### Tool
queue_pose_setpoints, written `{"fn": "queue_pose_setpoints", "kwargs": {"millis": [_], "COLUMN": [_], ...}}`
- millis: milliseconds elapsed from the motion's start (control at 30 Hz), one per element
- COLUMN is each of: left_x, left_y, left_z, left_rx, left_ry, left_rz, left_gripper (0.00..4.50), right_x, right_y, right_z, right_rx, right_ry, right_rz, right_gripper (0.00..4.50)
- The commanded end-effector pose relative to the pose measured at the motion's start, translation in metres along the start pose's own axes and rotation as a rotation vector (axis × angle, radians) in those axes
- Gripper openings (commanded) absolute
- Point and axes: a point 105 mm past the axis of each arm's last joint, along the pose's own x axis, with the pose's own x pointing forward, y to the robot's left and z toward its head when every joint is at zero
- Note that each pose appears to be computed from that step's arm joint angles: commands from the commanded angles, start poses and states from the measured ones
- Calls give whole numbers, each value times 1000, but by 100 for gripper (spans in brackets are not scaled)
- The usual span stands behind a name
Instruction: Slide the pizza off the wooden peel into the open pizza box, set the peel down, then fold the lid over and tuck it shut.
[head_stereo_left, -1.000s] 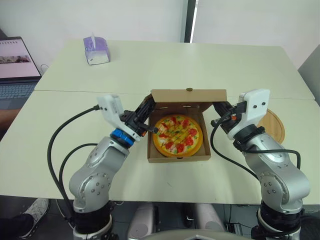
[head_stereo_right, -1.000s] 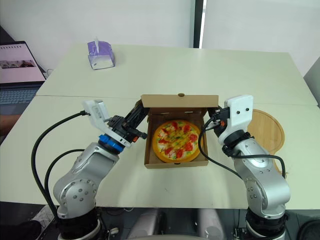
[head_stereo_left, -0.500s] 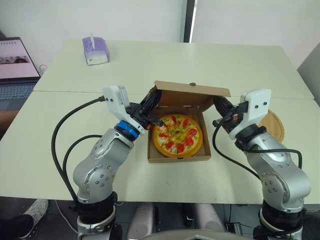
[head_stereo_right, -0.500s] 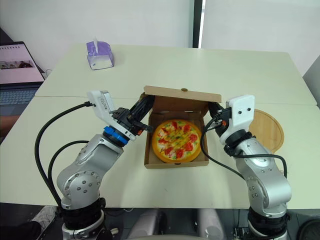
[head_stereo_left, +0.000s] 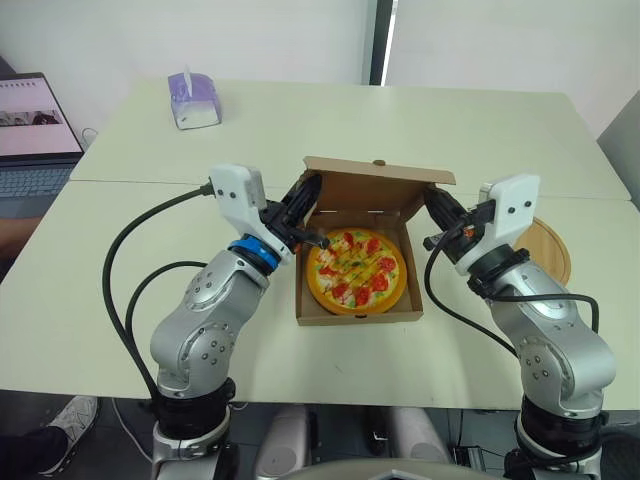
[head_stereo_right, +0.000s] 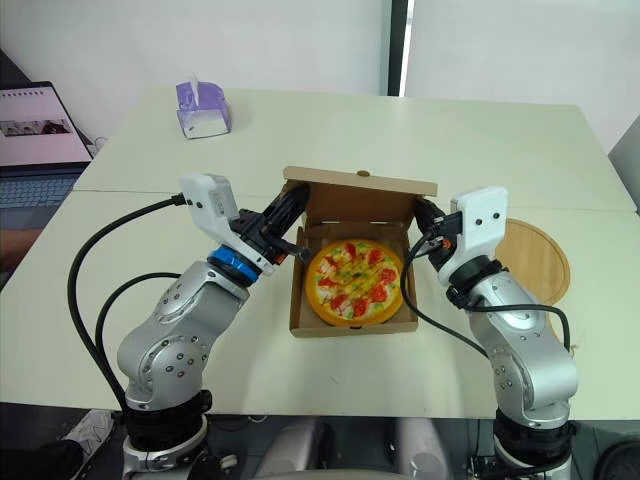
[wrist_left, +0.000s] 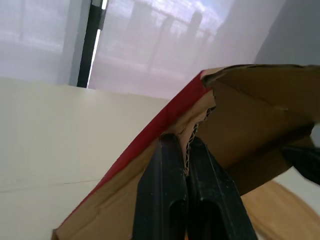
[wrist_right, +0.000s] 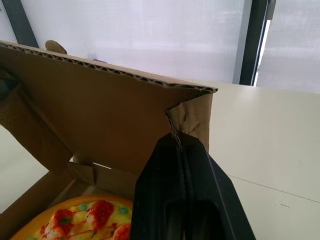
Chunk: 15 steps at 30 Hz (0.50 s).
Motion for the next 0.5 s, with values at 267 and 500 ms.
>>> {"fn": "queue_pose_setpoints", "kwargs": {"millis": [267,500], "left_x": [12,2], "left_y": [-29,-27], "left_z": [2,-8], "left_rx": [68,52], "left_ry": [-32,-9], "left_rz": [-78,-63], "left_gripper": [2,2], "right_x": [14,13], "right_y": [29,31], "right_z": [31,29], "right_rx": [29,33], "right_ry": [-93,-76], "right_rz": [121,123], "right_gripper": [0,0]}}
